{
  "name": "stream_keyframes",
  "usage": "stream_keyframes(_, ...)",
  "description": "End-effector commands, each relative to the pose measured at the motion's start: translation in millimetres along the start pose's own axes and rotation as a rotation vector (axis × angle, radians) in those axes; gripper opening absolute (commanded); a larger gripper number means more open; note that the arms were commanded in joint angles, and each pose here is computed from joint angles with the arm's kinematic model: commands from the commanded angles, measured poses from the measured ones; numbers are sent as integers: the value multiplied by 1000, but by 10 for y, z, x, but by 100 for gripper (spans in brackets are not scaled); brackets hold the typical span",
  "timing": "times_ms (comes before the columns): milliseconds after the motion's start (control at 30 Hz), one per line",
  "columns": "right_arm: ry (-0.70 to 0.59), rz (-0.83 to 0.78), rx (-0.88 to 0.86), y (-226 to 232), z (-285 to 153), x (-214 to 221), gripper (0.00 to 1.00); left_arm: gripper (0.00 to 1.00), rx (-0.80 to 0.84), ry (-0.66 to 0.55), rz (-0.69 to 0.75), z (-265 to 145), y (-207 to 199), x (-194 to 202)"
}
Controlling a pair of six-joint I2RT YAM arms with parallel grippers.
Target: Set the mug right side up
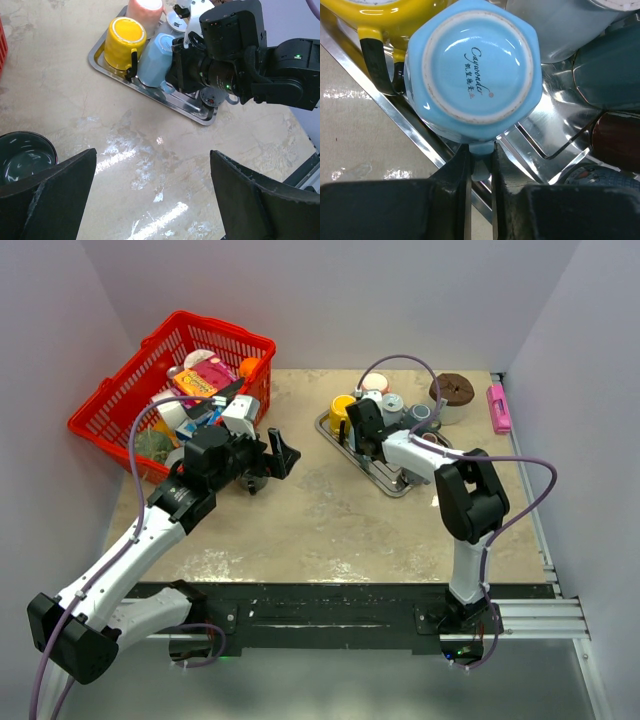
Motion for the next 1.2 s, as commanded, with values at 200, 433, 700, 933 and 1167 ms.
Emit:
stream_keyframes(200, -77, 87, -102, -2, -369, -345, 0, 99, 45, -36, -9, 22, -56, -47)
stream_keyframes(433, -48, 290, -283, -39, -867, -340, 0, 99, 95, -27, -33, 74, -106, -23)
stream_keyframes(700, -101, 447, -576, -41, -1557, -561, 0, 99, 194, -16, -95, 100, -215, -8)
stream_keyframes(933, -250, 518, -915, -23, -2240, -833, 0, 99, 437, -130, -196, 118, -449, -117)
stream_keyframes(1167, -306, 576, -1219, -4, -2756, -971, 0, 99, 660, -246, -357, 70, -625, -202)
Point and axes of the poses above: each gripper's point midway between its finger pads, its own z axis out along the fingers, its own y axis along the line the jaws close on, x = y × z, the point moved 8 cm from there along -z, back along the fingers, and after that the axes turned 10 degrees about z, right-handed, at the moved point
